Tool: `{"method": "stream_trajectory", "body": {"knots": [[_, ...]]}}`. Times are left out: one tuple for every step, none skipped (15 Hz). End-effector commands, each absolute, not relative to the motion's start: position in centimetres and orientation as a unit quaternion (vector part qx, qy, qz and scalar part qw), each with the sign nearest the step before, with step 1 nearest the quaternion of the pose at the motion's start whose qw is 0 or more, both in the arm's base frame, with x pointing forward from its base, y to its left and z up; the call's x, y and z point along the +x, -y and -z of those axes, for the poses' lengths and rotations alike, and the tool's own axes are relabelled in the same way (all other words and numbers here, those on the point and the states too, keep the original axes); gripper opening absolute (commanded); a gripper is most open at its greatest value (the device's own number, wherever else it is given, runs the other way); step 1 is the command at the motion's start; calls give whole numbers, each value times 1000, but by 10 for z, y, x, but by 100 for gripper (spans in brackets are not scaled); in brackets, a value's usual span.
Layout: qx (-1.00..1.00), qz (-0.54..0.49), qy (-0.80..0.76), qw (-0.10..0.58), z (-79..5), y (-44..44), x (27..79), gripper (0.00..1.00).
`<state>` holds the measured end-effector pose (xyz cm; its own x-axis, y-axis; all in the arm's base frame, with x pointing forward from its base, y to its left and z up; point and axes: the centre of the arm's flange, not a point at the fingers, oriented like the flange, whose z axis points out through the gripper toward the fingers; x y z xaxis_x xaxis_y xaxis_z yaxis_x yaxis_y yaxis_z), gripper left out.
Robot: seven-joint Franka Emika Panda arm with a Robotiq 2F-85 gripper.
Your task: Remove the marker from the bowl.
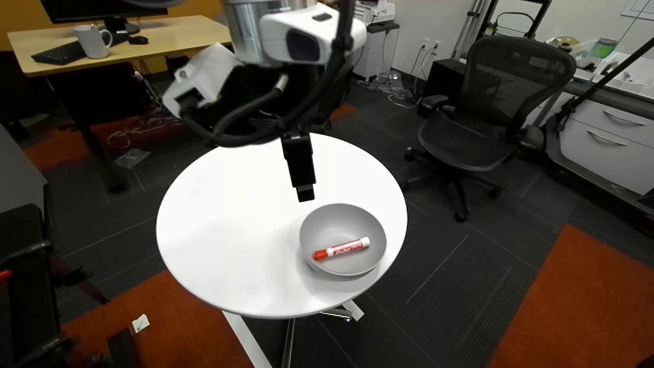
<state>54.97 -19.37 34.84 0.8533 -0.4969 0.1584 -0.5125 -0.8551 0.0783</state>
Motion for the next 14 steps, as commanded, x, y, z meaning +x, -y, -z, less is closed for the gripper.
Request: {"method": "stream_trajectory", "body": {"knots": [[965,-64,249,52,-324,208,588,100],[964,-63,252,55,-315,209,594,100],[962,-65,259,55,-306,210,599,100],[961,-65,264,57,-297,211,604,100],[962,-59,260,55,-289,214,606,100],[963,-57,259,54,-279,217,609,100],[963,-53,260,51,-271,220,611,100],[963,-50,260,48,-261,221,614,100],[964,-45,259,42,-252,222,617,100],[964,-41,260,39,-243,223,620,100],[964,-37,259,37,-235,225,622,100],[964,-34,261,37,-228,226,624,100],[964,-31,262,37,-220,228,627,100],[963,-29,264,38,-214,230,629,100]]}}
